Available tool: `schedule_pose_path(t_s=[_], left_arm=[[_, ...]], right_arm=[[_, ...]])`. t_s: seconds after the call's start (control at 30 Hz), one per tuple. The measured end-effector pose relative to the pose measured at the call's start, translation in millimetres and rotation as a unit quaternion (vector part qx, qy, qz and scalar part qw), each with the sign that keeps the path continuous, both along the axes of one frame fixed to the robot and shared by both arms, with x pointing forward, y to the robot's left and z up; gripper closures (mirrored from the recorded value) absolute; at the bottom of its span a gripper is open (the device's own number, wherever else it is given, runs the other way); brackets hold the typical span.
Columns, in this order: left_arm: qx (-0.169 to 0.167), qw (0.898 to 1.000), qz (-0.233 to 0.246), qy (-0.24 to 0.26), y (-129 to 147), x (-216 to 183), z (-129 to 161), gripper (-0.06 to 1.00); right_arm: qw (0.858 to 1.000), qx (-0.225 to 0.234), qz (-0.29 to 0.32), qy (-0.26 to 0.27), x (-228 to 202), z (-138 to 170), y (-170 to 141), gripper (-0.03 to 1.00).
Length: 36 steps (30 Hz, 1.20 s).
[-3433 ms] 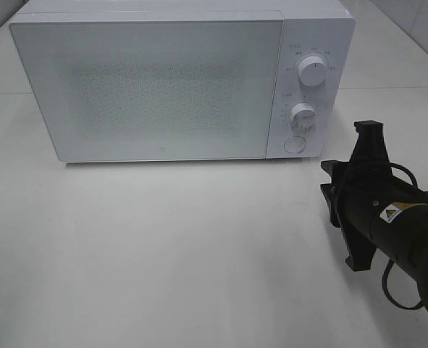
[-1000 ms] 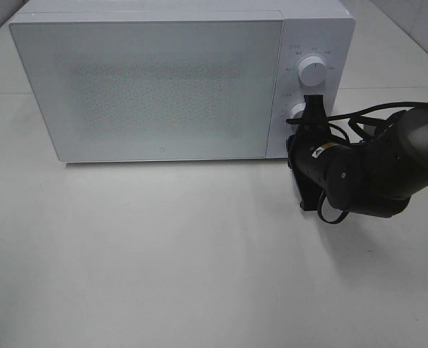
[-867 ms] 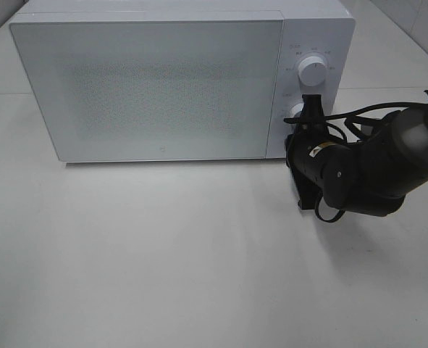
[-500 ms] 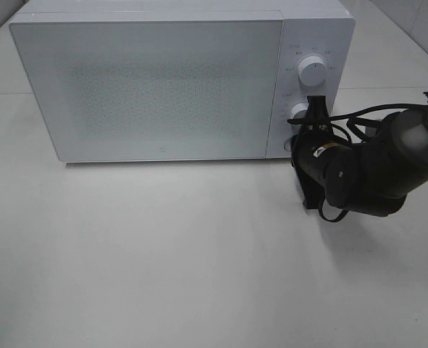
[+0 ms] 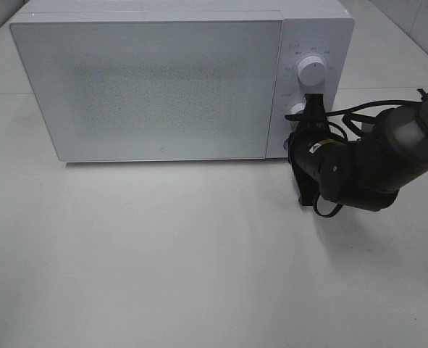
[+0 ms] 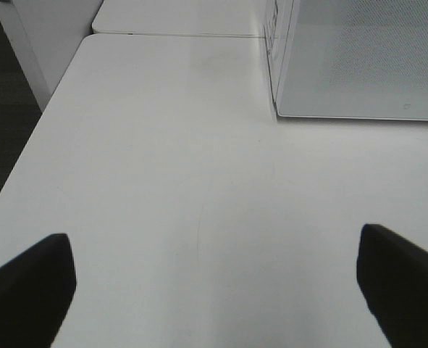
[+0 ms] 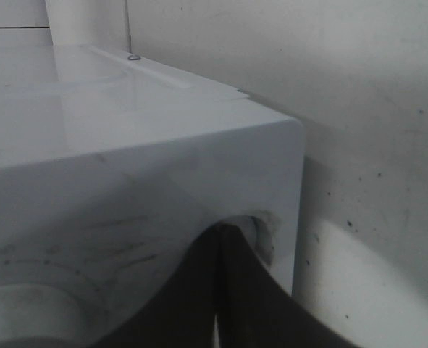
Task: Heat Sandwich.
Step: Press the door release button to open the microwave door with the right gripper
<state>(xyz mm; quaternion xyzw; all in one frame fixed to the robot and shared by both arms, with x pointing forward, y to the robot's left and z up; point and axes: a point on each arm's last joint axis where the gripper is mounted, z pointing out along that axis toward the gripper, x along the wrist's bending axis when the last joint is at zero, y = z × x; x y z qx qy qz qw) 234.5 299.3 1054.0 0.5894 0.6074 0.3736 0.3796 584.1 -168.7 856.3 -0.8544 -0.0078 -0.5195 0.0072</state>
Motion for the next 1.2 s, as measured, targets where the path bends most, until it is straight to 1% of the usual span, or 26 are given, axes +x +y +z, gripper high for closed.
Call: schedule_pose_path(t_s=[0.13,0.43,0.73,1.2], left_arm=[[0.000,1.000,0.000,0.000,0.0,0.0,0.0,-0.05],[0.000,1.000,0.000,0.000,0.0,0.0,0.0,-0.05],[0.000,1.000,0.000,0.000,0.0,0.0,0.0,-0.05],[0.000,1.000,0.000,0.000,0.0,0.0,0.0,-0.05]], right_arm=[[1.000,-0.007,0.003,-0.008,3.3,-3.6,1.5,0.95],[1.000,-0.011,0.010,-0.005,3.2,-7.1,2.7,0.95],[1.000,-0.007,0.012,0.006,3.5,-8.3,3.4,0.95],[1.000,-0.006,0.013,0.008,3.8,-8.4,3.2,0.95]])
